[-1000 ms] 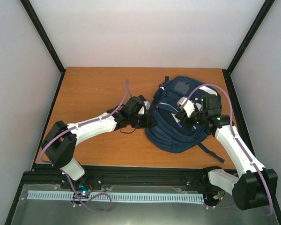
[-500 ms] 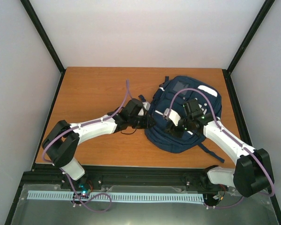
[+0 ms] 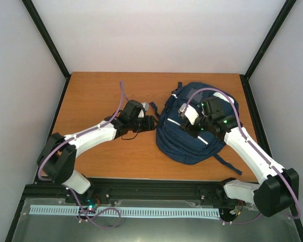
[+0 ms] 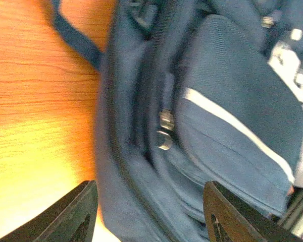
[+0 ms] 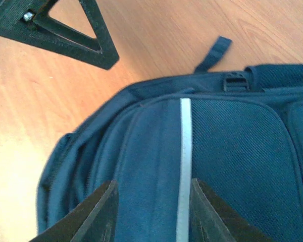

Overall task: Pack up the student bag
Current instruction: Adjust the student bag at the center of the board.

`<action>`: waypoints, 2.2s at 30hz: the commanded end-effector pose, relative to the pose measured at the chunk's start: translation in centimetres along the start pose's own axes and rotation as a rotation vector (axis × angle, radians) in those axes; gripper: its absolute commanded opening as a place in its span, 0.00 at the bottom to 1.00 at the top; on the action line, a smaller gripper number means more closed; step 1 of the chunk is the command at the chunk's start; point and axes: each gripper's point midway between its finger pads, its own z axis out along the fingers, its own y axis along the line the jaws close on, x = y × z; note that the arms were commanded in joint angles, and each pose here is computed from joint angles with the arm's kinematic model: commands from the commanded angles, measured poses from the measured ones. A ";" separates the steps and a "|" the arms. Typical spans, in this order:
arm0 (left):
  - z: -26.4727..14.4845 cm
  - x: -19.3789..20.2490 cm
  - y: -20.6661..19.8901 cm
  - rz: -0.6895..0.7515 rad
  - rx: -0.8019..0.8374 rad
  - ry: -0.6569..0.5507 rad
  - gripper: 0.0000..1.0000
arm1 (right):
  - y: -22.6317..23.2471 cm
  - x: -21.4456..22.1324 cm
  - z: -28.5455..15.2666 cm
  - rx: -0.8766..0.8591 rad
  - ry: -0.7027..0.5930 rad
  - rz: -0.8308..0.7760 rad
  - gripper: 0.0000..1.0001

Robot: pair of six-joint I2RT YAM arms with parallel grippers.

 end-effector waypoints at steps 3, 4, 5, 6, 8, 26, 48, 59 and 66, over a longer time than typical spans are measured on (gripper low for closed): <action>3.6 -0.7 2.1 -0.128 0.056 0.054 0.54 | -3.2 1.3 1.1 0.149 0.090 0.060 0.43; 4.1 -0.8 1.9 -0.130 0.075 0.061 0.52 | -3.4 1.7 1.2 0.161 0.104 0.061 0.44; 4.5 -0.8 1.5 -0.130 0.097 0.071 0.51 | -3.7 2.1 1.2 0.182 0.120 0.063 0.46; 4.9 -0.8 1.3 -0.131 0.112 0.085 0.50 | -4.1 2.6 1.2 0.206 0.139 0.065 0.48; 5.6 -0.7 1.2 -0.142 0.124 0.105 0.48 | -4.9 3.9 1.1 0.247 0.180 0.080 0.51; 7.3 -0.3 2.8 -0.175 0.068 0.113 0.01 | -10.0 15.5 -0.5 0.389 0.462 0.308 0.55; -1.1 10.9 4.8 -0.082 -0.150 0.162 0.48 | -11.9 11.1 4.5 0.255 0.384 0.333 0.52; -4.5 3.8 1.8 0.227 -0.188 -0.012 0.54 | -7.7 5.2 0.1 0.215 0.203 0.248 0.51; -0.4 2.6 2.2 0.276 -0.153 0.125 0.57 | -1.3 5.4 2.1 -0.019 0.133 0.127 0.51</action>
